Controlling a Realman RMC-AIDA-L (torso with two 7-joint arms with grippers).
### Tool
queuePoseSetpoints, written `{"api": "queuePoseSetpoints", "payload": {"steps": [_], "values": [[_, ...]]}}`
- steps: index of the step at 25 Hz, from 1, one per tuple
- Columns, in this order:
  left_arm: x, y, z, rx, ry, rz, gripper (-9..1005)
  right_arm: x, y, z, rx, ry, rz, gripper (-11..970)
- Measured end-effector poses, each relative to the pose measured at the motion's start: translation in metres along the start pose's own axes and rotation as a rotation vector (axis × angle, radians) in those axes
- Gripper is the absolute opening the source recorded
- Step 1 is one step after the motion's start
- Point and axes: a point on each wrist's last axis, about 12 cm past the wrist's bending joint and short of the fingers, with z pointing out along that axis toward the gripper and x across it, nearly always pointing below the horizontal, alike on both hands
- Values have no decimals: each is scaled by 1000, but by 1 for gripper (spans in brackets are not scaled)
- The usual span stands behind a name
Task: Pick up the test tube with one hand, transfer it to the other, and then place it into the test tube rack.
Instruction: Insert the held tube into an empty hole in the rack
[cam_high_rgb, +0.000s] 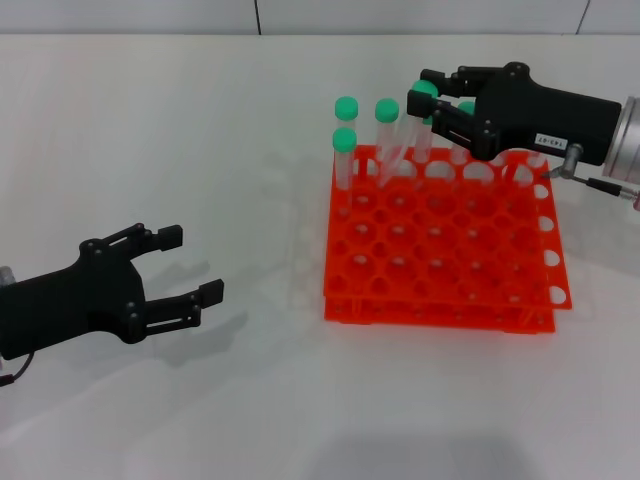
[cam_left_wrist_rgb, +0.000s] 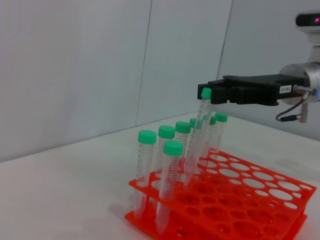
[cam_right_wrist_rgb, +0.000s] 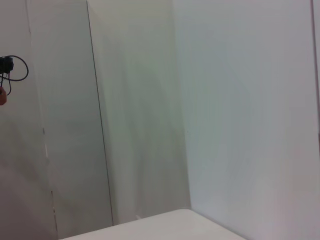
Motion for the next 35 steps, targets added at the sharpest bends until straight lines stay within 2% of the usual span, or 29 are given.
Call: {"api": "queuePoseSetpoints", "payload": {"steps": [13, 23, 35], "values": [[2, 0, 2, 5, 0, -12, 886, -1, 2, 7, -34, 36, -24, 360], [4, 2, 4, 1, -6, -19, 886, -5, 7, 26, -91, 113, -63, 373], [3, 3, 7, 9, -10, -18, 886, 4, 11, 34, -83, 150, -66, 388]]}}
